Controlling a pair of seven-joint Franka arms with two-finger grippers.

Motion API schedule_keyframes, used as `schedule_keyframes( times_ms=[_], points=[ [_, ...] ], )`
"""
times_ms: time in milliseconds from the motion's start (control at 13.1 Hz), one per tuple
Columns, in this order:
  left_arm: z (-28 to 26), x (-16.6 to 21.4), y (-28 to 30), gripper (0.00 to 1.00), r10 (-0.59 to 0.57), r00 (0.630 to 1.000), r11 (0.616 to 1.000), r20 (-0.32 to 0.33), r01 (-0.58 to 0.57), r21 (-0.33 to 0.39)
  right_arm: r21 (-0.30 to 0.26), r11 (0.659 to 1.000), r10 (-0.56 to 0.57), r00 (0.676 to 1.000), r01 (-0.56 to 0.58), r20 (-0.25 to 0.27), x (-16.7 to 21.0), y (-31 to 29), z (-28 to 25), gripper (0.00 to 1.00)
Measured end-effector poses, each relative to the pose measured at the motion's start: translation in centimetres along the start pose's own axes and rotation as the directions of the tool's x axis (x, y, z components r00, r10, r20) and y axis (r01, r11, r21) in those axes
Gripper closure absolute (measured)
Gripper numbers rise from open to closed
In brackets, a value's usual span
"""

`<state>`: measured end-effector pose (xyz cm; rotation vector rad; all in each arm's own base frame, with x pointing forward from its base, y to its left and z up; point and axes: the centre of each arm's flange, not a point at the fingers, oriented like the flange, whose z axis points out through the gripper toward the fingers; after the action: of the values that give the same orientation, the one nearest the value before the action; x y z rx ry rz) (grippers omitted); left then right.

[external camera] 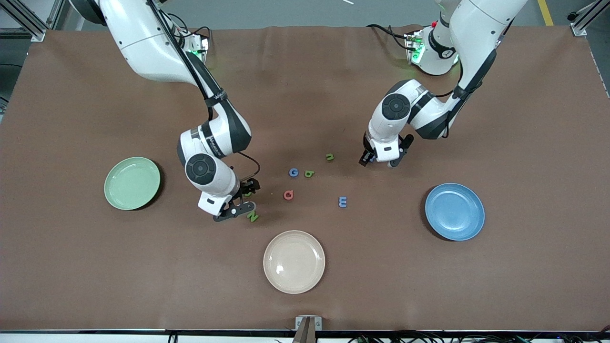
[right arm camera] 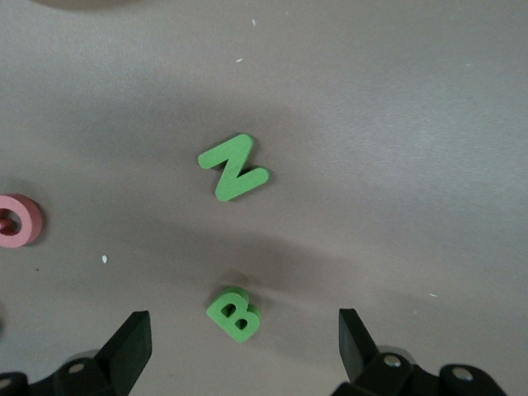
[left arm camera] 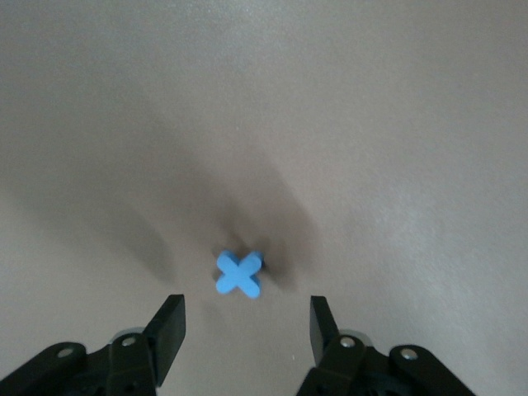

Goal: Sort upper and lower case letters into plates
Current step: 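Grasp the blue x with the left gripper while the right gripper grasps B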

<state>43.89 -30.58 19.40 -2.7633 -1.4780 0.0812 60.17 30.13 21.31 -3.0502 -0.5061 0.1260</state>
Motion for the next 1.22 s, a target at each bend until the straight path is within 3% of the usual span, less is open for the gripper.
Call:
schedule_keyframes(
  times_ms=[305,610,763,915,1220],
  points=[
    [1.2,0.1,-0.1,0.36,-0.018,1.000,1.000,0.008,0.018,0.010,-0.006,1.000,-0.004,0.999,0.004,0.040,-1.7,0.0,2.9,0.00],
    [1.4,0.4,-0.2,0.43,-0.024,1.000,1.000,0.008,0.024,0.014,-0.008,1.000,-0.024,0.999,0.025,0.043,-2.4,-1.3,3.7,0.04],
    [1.4,0.9,-0.2,0.45,-0.032,0.999,0.999,0.007,0.032,0.013,-0.008,0.999,-0.031,0.999,0.031,0.038,-2.4,-1.7,3.7,0.09],
    [1.4,1.7,-0.2,0.47,-0.037,0.999,0.999,0.001,0.037,0.011,-0.008,1.000,-0.030,0.999,0.030,0.027,-2.3,-1.7,3.6,0.22],
    [1.8,1.7,-0.2,0.50,-0.039,0.999,0.999,0.011,0.039,0.007,-0.008,1.000,-0.028,1.000,0.028,0.006,-2.0,-1.6,3.4,0.30]
  ],
)
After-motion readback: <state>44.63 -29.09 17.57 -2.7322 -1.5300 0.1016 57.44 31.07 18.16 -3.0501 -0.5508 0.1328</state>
